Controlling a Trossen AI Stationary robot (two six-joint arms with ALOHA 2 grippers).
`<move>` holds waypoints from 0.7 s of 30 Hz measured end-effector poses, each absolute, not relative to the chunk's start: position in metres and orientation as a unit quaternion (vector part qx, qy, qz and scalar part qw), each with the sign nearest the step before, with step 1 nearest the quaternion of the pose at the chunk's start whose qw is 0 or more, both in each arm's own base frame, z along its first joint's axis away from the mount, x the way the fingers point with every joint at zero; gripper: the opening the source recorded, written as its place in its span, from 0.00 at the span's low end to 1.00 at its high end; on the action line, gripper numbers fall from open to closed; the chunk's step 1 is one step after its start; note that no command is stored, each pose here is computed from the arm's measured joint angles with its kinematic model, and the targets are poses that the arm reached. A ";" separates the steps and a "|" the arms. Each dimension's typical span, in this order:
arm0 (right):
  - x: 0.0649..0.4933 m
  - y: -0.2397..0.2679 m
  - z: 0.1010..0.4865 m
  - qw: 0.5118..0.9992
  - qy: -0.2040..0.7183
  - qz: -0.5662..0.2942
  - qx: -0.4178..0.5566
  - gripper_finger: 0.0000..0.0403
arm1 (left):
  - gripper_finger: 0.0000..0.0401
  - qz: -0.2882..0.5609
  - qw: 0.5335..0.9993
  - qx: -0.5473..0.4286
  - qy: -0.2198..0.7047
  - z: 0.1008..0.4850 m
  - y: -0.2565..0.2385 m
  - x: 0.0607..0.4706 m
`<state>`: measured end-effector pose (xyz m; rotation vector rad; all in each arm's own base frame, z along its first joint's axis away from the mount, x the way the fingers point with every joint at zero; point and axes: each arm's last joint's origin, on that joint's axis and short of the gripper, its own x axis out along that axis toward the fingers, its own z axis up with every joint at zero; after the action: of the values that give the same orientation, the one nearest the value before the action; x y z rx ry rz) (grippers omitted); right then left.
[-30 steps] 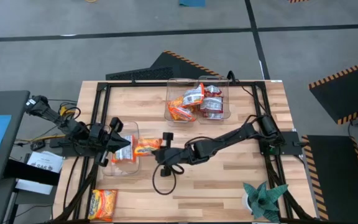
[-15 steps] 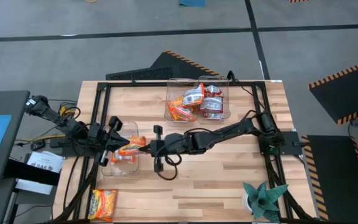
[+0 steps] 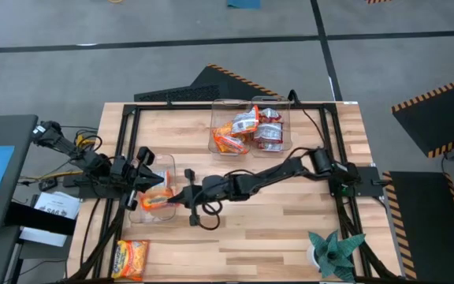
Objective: Sort Maruchan noodles
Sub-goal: Put the orange noodle pack into the bottom left transparent bin, then adjust the bottom transparent bin on the table
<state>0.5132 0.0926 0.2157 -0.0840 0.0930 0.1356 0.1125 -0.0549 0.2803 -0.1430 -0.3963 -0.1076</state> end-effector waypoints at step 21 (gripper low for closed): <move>0.535 0.073 0.202 0.996 0.060 0.055 0.033 0.34 | 0.00 -0.052 0.977 -0.066 -0.195 0.280 -0.055 0.113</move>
<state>0.5350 0.0726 0.2024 0.0671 0.1209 0.1105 0.1128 -0.0549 0.2799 -0.1323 -0.3926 -0.1045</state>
